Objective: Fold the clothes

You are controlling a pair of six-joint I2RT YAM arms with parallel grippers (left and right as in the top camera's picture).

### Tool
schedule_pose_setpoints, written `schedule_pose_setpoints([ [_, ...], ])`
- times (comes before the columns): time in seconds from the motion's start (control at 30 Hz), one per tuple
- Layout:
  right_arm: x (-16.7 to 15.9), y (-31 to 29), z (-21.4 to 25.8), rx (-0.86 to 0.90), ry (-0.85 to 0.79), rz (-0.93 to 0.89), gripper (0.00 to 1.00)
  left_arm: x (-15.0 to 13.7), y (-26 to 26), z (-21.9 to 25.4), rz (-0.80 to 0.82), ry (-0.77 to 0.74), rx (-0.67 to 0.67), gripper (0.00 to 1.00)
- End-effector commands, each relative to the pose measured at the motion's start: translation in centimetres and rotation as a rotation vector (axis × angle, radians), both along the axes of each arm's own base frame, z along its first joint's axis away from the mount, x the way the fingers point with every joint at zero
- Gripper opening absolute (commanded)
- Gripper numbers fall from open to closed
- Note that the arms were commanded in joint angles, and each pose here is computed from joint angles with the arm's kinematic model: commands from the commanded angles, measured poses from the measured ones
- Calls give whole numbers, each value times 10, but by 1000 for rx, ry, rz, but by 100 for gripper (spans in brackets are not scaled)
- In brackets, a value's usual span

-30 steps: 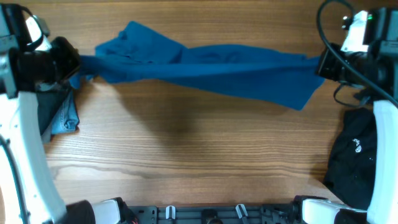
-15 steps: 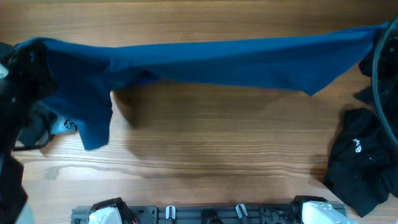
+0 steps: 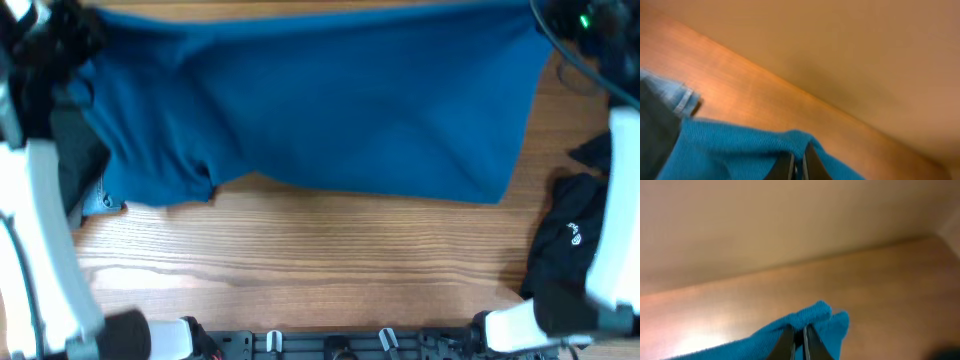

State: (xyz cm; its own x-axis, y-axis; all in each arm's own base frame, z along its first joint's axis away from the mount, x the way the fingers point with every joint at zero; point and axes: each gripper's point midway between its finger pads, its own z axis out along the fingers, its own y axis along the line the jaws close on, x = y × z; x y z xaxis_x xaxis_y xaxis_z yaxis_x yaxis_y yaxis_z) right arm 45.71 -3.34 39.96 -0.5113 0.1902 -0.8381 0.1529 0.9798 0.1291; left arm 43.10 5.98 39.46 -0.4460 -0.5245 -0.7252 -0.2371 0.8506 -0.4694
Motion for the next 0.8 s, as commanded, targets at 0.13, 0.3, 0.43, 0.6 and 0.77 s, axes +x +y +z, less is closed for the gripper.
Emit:
schedule_pose_setpoints([
  [0.13, 72, -3, 88, 116, -473, -22, 4, 96, 15, 38, 35, -329, -187, 4],
  [0.3, 38, -17, 195, 95, -776, -44, 4, 82, 17, 146, 28, -638, -148, 4],
  [0.43, 13, -39, 225, 35, -826, -114, 4, 47, 10, 216, 11, -779, -73, 4],
  [0.6, 14, -62, 177, -20, -618, -219, 4, 39, 7, 196, 8, -640, -32, 4],
  [0.77, 17, -75, 62, -51, -183, -284, 4, 39, -2, 73, -14, -164, -58, 4],
])
